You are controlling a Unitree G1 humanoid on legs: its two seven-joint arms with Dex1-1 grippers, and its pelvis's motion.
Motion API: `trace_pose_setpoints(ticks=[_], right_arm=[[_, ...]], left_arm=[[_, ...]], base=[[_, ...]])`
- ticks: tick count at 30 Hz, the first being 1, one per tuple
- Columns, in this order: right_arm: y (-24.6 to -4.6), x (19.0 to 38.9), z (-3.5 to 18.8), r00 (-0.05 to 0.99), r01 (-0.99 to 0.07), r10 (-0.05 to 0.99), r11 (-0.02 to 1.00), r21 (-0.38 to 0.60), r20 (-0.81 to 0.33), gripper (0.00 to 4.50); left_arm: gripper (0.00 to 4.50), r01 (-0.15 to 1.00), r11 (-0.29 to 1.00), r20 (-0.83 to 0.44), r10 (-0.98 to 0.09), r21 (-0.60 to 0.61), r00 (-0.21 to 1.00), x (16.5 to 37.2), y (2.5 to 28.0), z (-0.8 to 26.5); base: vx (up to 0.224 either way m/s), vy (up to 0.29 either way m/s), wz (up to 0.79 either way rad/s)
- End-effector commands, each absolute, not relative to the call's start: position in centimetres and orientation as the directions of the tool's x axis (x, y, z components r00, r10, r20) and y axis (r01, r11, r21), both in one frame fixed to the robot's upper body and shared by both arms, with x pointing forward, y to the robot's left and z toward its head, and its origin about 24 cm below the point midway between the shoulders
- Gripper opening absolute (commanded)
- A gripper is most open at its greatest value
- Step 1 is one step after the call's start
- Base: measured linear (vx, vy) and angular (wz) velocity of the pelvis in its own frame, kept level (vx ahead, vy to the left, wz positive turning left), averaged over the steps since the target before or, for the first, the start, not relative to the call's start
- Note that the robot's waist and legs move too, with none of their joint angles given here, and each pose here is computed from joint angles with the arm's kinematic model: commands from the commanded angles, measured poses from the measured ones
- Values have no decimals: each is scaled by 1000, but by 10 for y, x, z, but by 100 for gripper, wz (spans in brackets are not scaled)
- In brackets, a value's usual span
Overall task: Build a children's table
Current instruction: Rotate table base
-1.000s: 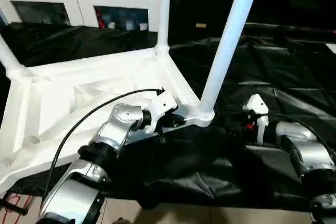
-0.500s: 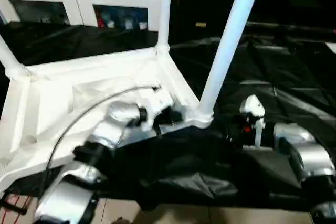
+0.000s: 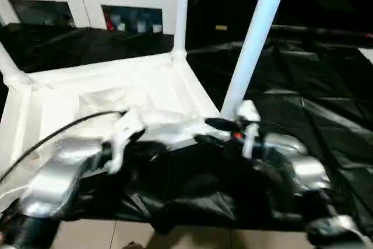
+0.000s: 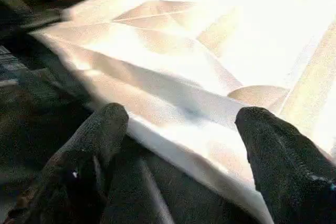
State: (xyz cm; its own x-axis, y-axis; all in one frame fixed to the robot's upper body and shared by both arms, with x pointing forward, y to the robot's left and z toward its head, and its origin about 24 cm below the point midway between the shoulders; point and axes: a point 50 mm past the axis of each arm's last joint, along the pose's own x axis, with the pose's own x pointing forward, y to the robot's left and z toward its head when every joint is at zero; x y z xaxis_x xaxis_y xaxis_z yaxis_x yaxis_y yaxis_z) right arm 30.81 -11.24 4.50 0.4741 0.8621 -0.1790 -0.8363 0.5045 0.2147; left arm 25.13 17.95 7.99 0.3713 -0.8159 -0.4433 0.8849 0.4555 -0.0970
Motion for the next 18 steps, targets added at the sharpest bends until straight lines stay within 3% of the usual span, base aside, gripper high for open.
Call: trace_pose_setpoints(ticks=[1, 4, 9, 18], right_arm=[[-107, 317, 41, 551, -788, 811, 583, 197, -198, 373], [-95, 329, 37, 663, -686, 721, 693, 222, -202, 373], [-91, 343, 35, 786, -534, 583, 808, 248, -208, 373], [-112, 362, 39, 919, -279, 335, 924, 261, -206, 373]], left_arm=[[82, 887, 447, -441, -823, -115, 358, 240, 185, 89], [82, 879, 453, -498, -802, -150, 329, 221, 195, 87], [82, 849, 507, -568, -747, -149, 346, 211, 204, 80], [82, 756, 654, -623, -575, 41, 531, 226, 225, 75]], base=[[0, 0, 0], [0, 0, 0], [0, 0, 0], [0, 0, 0]])
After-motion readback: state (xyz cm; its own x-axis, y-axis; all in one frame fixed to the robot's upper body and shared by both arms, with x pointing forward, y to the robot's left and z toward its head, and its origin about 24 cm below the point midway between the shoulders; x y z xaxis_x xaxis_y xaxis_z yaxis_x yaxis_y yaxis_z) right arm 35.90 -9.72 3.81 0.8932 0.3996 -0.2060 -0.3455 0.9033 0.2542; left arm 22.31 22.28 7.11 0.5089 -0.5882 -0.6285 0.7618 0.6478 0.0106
